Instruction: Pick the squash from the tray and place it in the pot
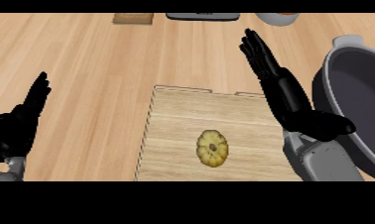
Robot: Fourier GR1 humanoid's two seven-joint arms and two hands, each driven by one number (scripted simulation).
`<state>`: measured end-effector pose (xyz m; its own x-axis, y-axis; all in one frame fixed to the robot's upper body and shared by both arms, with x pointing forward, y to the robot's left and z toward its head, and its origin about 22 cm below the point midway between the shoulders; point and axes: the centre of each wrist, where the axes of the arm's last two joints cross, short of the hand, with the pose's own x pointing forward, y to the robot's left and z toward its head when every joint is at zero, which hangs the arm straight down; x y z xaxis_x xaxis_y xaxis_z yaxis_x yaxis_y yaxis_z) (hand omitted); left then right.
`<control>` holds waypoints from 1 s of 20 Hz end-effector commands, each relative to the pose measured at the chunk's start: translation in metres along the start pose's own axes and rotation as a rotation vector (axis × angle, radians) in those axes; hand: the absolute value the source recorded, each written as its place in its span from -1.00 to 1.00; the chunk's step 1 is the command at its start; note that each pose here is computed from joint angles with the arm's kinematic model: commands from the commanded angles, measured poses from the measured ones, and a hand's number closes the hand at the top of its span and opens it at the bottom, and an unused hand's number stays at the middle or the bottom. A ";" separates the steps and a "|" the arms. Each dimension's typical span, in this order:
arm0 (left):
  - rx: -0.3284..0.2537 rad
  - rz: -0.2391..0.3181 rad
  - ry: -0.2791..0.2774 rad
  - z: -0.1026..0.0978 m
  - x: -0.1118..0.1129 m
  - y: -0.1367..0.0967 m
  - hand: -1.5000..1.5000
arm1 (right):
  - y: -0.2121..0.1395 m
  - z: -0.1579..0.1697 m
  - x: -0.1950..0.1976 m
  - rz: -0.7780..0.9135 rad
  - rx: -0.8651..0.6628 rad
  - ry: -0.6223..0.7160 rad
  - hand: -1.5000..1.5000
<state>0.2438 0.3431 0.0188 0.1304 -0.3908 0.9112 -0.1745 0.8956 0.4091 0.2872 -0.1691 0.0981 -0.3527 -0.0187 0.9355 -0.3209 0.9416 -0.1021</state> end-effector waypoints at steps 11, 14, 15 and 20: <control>-0.033 0.339 -0.134 -0.023 0.074 -0.044 0.00 | -0.042 -0.042 -0.053 0.441 0.357 -0.092 -1.00; -0.029 0.353 -0.122 -0.005 0.086 -0.041 0.00 | -0.059 -0.034 -0.059 0.378 0.395 -0.187 -1.00; -0.033 0.354 -0.100 -0.018 0.086 -0.033 0.00 | -0.045 -0.041 -0.038 0.381 0.437 -0.218 -1.00; -0.027 0.344 -0.121 -0.018 0.088 -0.039 0.00 | -0.057 -0.077 0.016 0.461 0.601 -0.163 -1.00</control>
<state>0.2805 0.2797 0.0779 -0.0422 -0.0949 0.9946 -0.1647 0.9825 0.0868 0.3563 -0.1979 0.1109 -0.6679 0.2081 0.7145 -0.4771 0.6171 -0.6257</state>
